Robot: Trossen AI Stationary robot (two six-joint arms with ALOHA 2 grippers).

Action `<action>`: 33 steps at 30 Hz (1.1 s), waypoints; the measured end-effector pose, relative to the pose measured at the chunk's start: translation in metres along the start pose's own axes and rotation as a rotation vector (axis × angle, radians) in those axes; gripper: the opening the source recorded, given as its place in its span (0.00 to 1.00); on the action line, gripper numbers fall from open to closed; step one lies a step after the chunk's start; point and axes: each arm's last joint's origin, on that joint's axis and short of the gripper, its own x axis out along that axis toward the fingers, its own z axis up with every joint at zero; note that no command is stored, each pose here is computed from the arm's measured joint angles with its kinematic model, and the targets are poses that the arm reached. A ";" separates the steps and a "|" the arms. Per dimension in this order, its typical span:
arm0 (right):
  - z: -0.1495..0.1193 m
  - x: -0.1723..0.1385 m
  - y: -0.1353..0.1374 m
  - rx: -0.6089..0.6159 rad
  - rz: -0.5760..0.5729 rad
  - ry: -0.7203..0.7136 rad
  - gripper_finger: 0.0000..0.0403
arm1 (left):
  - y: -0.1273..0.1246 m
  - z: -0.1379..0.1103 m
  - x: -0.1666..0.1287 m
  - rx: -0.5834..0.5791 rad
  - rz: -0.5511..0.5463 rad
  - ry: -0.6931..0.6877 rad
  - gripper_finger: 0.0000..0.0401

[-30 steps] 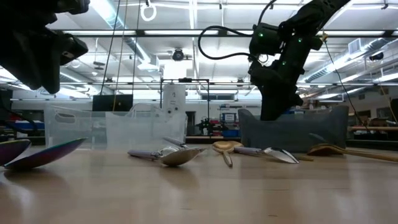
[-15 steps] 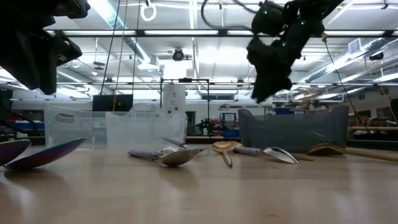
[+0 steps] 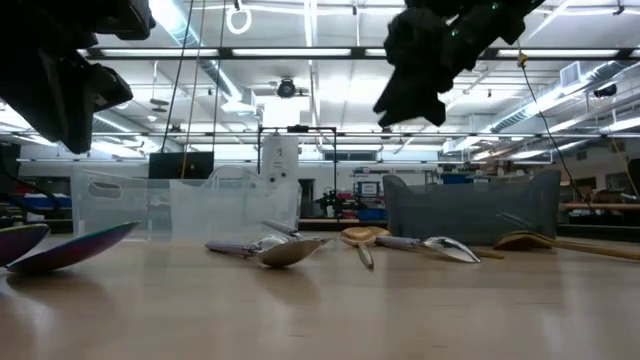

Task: Sort silverware by color (type)
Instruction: Put the blue spoon into the bottom transparent bin

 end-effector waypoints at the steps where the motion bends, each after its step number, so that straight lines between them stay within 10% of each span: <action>1: -0.001 0.000 0.007 -0.017 0.011 -0.010 0.38 | 0.001 0.002 0.000 -0.006 -0.013 0.008 0.29; 19: -0.032 0.053 0.085 -0.110 -0.026 -0.268 0.34 | 0.005 0.004 0.000 0.100 0.007 0.014 0.30; 33: -0.054 0.089 0.100 -0.143 0.022 -0.307 0.33 | 0.009 0.005 0.014 0.107 0.024 0.076 0.49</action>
